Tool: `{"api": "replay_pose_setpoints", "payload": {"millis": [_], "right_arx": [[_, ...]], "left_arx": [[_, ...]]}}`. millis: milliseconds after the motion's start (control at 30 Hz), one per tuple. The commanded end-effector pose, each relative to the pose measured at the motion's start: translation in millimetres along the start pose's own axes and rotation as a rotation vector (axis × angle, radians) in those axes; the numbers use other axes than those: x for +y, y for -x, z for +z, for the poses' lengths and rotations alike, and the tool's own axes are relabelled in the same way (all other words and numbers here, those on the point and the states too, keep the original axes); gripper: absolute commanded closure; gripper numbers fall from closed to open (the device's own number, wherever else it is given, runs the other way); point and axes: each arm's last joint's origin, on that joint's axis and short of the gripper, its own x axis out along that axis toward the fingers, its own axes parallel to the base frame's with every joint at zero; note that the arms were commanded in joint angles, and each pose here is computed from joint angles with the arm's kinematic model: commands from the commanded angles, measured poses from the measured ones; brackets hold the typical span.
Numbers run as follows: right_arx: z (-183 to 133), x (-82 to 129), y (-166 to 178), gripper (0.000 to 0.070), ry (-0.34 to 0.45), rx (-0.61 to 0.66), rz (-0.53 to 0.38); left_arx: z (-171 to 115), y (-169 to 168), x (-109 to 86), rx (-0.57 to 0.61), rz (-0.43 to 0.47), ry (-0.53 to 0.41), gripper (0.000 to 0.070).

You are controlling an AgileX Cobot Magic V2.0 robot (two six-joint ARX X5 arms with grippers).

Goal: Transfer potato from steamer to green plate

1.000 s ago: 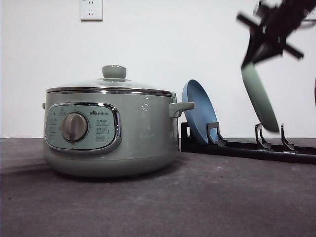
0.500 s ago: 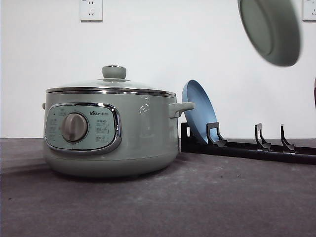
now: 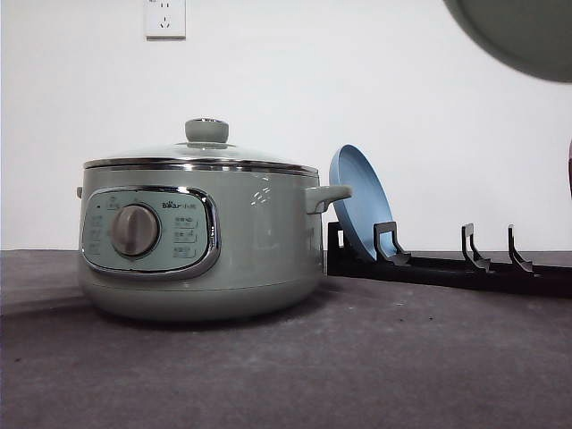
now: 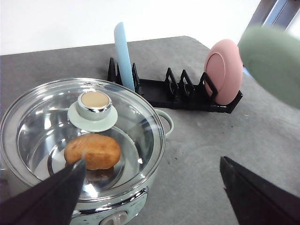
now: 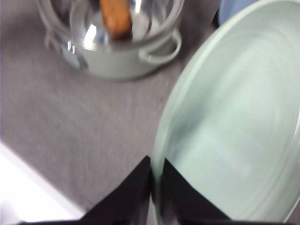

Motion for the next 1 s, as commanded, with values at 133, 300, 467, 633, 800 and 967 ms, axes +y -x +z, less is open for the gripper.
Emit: {"api": "replay_pose_setpoints", "payload": {"millis": [133, 300, 467, 633, 800, 967], "right_arx": [[-33.3, 33.9, -53.3, 0.0696, 0.009, 0.154, -0.035], [-61.3, 58.0, -103.1, 0.0696, 0.031, 0.223, -0.017], [-79.6, 78.3, -142.8, 0.0696, 0.063, 0.272, -0.011], [-91.0, 93.0, -175.1, 0.0696, 0.129, 0.343, -0.068], [-94.5, 106.8, -201.6, 0.0696, 0.17, 0.376, -0.094], [-98.1, 117.1, -217.5, 0.0695, 0.187, 0.395, -0.078]], "left_arx": [[6.7, 2.7, -3.0, -0.017, -0.014, -0.031, 0.0105], [6.1, 2.7, -2.9, -0.011, -0.014, -0.028, 0.0105], [5.7, 2.7, -2.9, -0.008, -0.013, -0.026, 0.0105], [3.9, 2.7, -2.8, 0.01, -0.012, -0.017, 0.0105], [3.2, 2.7, -2.7, 0.016, -0.012, -0.013, 0.0105], [2.8, 2.7, -2.7, 0.02, -0.012, -0.012, 0.0105]]}}
